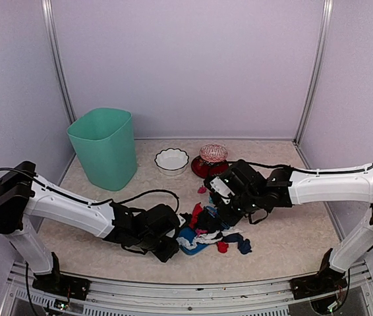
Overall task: Sweep away the paper scraps from the table
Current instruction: Sweep the paper scraps into the dustpan.
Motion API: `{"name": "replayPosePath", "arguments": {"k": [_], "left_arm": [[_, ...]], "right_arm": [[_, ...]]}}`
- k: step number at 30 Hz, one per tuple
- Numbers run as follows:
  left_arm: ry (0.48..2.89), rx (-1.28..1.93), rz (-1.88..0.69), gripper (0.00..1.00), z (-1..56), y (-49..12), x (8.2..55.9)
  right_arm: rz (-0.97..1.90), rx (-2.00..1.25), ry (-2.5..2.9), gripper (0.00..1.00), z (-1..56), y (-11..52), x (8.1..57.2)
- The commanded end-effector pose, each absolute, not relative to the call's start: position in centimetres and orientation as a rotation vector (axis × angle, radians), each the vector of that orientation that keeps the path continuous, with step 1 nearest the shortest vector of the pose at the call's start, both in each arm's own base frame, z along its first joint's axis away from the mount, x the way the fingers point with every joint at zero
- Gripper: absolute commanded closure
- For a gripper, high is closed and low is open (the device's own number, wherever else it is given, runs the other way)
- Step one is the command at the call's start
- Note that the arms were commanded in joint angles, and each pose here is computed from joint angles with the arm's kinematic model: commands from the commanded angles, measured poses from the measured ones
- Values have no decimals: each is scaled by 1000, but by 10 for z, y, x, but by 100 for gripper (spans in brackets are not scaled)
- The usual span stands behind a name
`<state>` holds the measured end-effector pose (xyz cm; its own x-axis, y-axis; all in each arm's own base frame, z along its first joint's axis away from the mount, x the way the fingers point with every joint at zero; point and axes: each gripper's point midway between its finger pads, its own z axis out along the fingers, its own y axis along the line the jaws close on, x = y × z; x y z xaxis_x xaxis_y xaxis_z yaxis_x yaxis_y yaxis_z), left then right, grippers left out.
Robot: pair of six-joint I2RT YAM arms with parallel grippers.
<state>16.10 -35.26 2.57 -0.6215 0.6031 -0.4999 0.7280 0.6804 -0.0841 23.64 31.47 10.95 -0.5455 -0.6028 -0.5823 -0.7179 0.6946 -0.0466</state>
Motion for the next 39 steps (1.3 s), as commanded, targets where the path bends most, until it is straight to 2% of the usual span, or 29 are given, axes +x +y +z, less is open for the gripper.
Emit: {"name": "replayPosePath", "arguments": {"k": [1,12,21,31,39], "left_arm": [[2542,990,-329,100,-2,-336,161],[2470,902,-359,100,3,-340,172],[2438,874,-384,100,2,-346,178],[2410,837,-395,100,11,-341,179],[2368,810,-405,100,22,-341,185]], "right_arm": [[339,-1095,2358,100,103,329,216],[312,-1066,2302,100,131,332,221],[403,-1058,2255,100,152,339,217],[147,-843,2243,100,170,306,248],[136,-697,2151,100,211,285,255]]}}
